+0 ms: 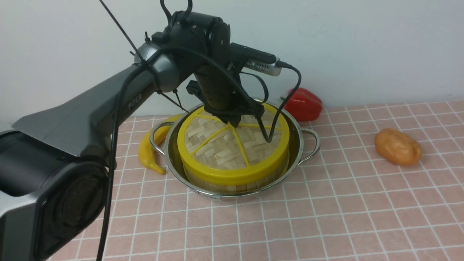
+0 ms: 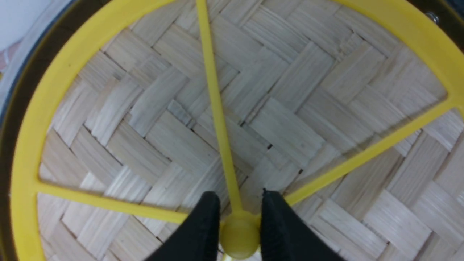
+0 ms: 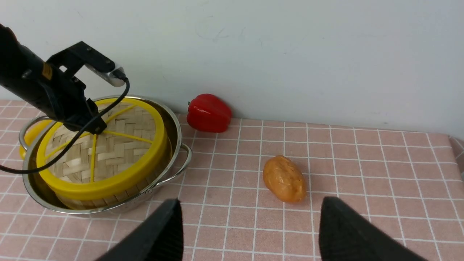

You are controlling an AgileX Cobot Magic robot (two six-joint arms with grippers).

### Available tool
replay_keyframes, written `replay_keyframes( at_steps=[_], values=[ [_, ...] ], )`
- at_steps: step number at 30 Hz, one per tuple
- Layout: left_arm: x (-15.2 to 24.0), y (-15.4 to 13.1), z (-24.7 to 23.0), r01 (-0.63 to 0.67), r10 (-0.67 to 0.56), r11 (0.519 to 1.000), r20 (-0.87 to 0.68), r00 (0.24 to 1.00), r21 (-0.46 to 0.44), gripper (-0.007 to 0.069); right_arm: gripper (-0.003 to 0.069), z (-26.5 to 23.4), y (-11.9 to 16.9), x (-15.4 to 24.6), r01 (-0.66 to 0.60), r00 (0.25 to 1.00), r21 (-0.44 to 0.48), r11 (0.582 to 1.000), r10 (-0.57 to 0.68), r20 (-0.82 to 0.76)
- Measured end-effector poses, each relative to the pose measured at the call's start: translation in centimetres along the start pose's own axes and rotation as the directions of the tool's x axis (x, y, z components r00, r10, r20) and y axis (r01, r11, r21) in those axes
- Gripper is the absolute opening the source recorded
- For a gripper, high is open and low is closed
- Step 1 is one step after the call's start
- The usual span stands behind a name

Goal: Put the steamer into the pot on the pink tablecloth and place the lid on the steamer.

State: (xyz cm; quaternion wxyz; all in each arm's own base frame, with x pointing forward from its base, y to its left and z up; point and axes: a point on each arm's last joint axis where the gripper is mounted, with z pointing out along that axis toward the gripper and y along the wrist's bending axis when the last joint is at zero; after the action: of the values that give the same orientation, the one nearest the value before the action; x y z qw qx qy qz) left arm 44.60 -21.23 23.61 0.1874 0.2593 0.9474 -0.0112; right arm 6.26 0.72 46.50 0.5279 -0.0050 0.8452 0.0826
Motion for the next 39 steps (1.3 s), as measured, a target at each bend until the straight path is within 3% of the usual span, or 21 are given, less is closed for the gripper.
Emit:
replay_keyframes(
  at_steps=[2,6,9,12,13,15,20,21,22,23,27,28,30,39],
  values=[
    [0.0,0.1,-0.2,-0.007,0.007,1.0,0.001,1.0,-0.008,0.0224,0.0491,0.0,0.0,0.0,0.0,1.0,0.0,1.0,0.0,0.0],
    [-0.6,1.0,-5.0,-0.018,0.022,0.996,0.043,0.999,-0.084,0.0444,0.0491,0.0,0.0,0.0,0.0,1.0,0.0,1.0,0.0,0.0],
    [-1.1,1.5,-10.8,0.0,0.021,0.993,0.173,0.985,-0.119,0.0529,0.0488,0.0,0.0,0.0,0.019,1.0,0.0,1.0,-0.019,0.0],
    [-0.6,1.8,-16.0,0.017,0.02,0.991,0.274,0.962,-0.134,0.0547,0.0473,0.0,-0.1,0.0,0.054,0.999,0.009,0.998,-0.054,0.004],
    [0.3,1.9,-19.3,0.028,0.021,0.989,0.328,0.945,-0.144,0.0518,0.0448,-0.1,-0.3,0.2,0.086,0.996,0.026,0.996,-0.086,0.011],
    [1.2,1.9,-20.9,0.036,0.017,0.988,0.347,0.938,-0.148,0.0479,0.0425,-0.1,-0.5,0.8,0.106,0.994,0.036,0.994,-0.107,0.006],
    [5.1,1.7,-23.3,0.07,-0.024,0.989,0.32,0.947,-0.132,0.0221,0.0326,-0.5,-1.6,5.2,0.151,0.988,0.044,0.988,-0.152,0.009],
    [7.1,1.5,-23.7,0.072,-0.032,0.989,0.292,0.956,-0.126,0.011,0.0282,-0.8,-2.0,6.9,0.152,0.987,0.038,0.988,-0.153,0.045],
    [7.5,1.4,-23.3,0.07,-0.033,0.99,0.274,0.961,-0.125,0.0097,0.0271,-0.5,-2.0,7.3,0.154,0.987,0.037,0.987,-0.155,0.043],
    [9.7,1.2,-23.9,0.074,-0.04,0.99,0.26,0.965,-0.12,0.0029,0.023,-0.4,-2.4,9.1,0.155,0.986,0.034,0.987,-0.157,0.062],
    [15.1,0.7,-23.8,0.061,-0.037,0.991,0.191,0.981,-0.119,-0.0023,0.0133,-0.1,-3.1,12.9,0.156,0.984,0.029,0.987,-0.158,0.082],
    [18.4,0.4,-24.1,0.065,-0.038,0.991,0.229,0.973,-0.113,-0.0023,0.0056,0.0,-3.5,14.5,0.15,0.984,0.028,0.988,-0.152,0.091],
    [21.0,0.0,-23.7,0.065,-0.032,0.993,0.3,0.953,-0.103,-0.0023,0.0001,0.1,-3.7,15.7,0.135,0.985,0.026,0.99,-0.137,0.101],
    [30.0,-1.7,-21.5,0.096,-0.08,0.995,0.544,0.835,-0.001,-0.0022,-0.0015,0.4,-3.8,16.7,0.103,0.988,0.011,0.995,-0.103,0.114]
  ],
)
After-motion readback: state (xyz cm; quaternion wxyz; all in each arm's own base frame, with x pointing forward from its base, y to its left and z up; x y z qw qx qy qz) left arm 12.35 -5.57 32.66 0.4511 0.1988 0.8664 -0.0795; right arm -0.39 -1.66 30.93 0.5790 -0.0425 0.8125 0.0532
